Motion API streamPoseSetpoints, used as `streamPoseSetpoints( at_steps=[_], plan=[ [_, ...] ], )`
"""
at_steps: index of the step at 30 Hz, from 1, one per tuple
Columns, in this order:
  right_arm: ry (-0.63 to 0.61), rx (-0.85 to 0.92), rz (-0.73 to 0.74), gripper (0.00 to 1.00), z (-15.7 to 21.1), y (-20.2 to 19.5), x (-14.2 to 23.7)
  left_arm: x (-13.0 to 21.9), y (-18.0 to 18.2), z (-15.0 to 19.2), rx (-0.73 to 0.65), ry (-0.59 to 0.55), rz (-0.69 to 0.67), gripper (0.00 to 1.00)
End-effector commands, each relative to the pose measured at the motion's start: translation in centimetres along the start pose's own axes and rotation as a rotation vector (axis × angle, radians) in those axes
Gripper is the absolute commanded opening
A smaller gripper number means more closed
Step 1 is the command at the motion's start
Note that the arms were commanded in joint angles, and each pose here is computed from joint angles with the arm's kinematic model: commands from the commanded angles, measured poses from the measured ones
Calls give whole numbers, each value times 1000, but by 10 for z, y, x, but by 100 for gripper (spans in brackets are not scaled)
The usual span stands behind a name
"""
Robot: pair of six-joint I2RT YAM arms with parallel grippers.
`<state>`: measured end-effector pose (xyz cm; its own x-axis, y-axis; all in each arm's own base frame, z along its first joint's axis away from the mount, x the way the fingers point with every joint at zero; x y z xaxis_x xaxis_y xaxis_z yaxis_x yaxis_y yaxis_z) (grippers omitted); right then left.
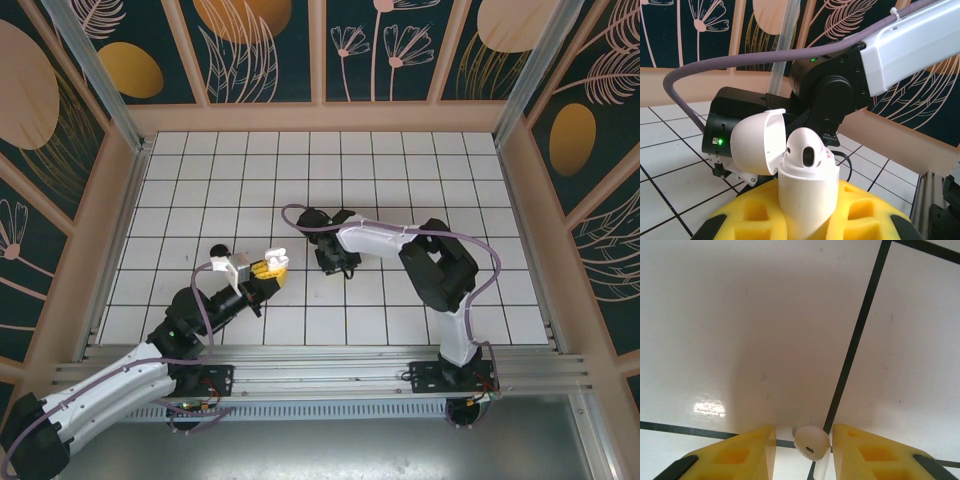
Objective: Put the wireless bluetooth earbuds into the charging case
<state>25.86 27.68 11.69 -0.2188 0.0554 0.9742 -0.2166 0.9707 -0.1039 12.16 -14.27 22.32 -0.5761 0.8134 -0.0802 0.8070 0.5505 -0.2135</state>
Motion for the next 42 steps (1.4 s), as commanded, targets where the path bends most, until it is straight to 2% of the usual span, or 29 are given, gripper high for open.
streamPoseSetpoints(
  at_steps=[1, 8, 13, 21, 31, 42],
  plan=[
    [35, 11, 57, 35, 4, 2, -4, 2, 1, 0, -3, -13, -14, 0],
    [48, 19, 71, 29, 4, 2, -9, 2, 1, 2, -6, -6, -15, 0],
    [47, 17, 72, 22, 5, 0, -8, 2, 2, 2, -13, -6, -18, 0],
    [-34, -25, 1, 17, -3, -10, 16, 3, 1, -2, -20, -50, -18, 0],
    [-304, -95, -255, 14, -12, -24, 86, 4, 2, -6, -28, -92, -31, 0],
    [-747, -71, -662, 14, 0, -47, 195, -15, -6, -23, -34, -72, 65, 0]
  ],
)
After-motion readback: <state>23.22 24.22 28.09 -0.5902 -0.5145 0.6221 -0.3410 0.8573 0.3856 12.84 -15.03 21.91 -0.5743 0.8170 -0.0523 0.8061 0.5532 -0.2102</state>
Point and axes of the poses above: each hand's point on the last joint's axis, 136 mm out from that joint toward the fingers, its own x axis back along the fingers, its own y axis along the line the jaws close on, z = x × y, the point moved 10 cm from there along x, back along the fingers, and after that the axes turned 4 degrees about -x, right-handed, at the moved point
